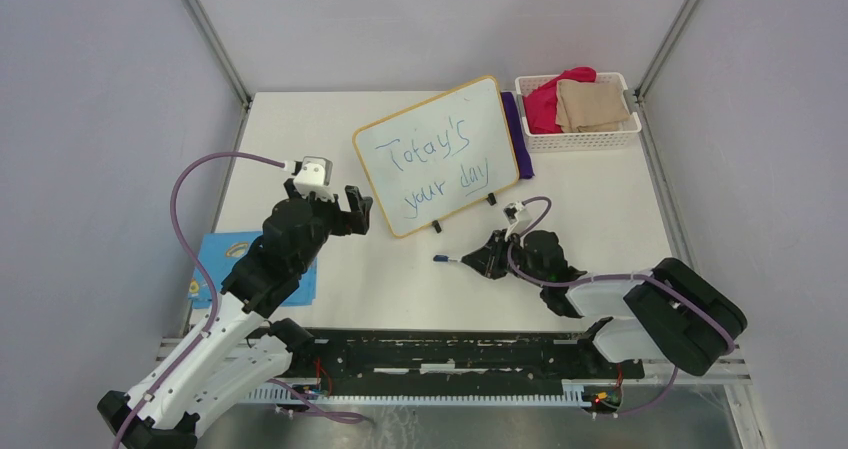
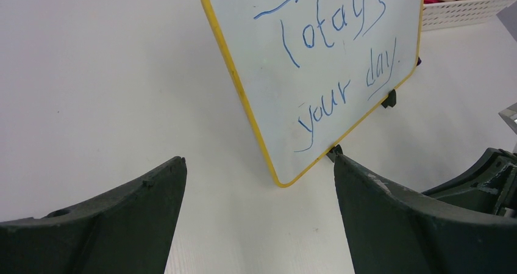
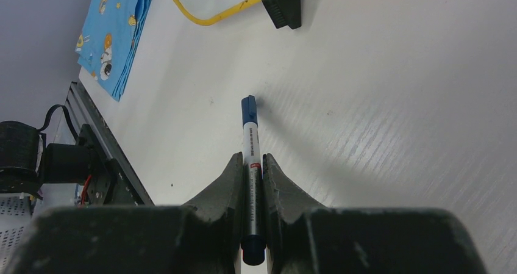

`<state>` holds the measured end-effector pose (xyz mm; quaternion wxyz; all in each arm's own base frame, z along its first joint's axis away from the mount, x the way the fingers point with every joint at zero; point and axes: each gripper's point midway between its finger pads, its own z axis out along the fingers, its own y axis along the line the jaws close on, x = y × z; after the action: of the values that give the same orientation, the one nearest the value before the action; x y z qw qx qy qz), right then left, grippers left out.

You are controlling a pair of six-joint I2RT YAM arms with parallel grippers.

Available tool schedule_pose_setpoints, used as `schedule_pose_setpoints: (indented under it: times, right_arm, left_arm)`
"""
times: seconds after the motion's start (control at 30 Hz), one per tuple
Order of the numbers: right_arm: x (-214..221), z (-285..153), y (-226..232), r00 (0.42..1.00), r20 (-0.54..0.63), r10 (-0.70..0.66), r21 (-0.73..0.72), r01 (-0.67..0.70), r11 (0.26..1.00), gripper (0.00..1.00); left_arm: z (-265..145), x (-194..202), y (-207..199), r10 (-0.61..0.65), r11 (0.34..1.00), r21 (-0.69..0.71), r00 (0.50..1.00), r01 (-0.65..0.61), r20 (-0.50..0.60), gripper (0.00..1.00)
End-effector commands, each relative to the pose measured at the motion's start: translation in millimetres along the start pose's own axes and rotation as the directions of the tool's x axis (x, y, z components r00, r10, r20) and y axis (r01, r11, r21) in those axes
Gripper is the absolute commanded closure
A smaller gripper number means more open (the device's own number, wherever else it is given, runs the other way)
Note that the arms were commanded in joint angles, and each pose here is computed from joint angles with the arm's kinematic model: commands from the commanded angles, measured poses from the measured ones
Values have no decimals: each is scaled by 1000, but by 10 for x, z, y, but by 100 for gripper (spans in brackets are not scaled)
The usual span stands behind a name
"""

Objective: Write a sentence on the whiteboard
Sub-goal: Place the whiteboard marker at the center of the board.

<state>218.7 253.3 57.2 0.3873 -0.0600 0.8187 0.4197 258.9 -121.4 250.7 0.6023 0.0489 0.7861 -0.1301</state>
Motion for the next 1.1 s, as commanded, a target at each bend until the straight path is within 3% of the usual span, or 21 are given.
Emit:
schedule_pose_setpoints:
  times: [0.0,0.63,1.07]
  right_arm:
    - [244,-55,-244,998,-68,11,68,-7,998,86]
    - [374,-63,-464,995,-94,15,122,-4,992,81]
    - [413,-126,-599,995,-104,4,172,14,985,69]
  left_arm:
    - [19,-118,-3,-18,1000,-5,999,18,45,5]
    - [26,-99,17,-15,1000,-16,999,16,41,6]
    - [43,-78,13,-14,1000,-16,999,15,33,6]
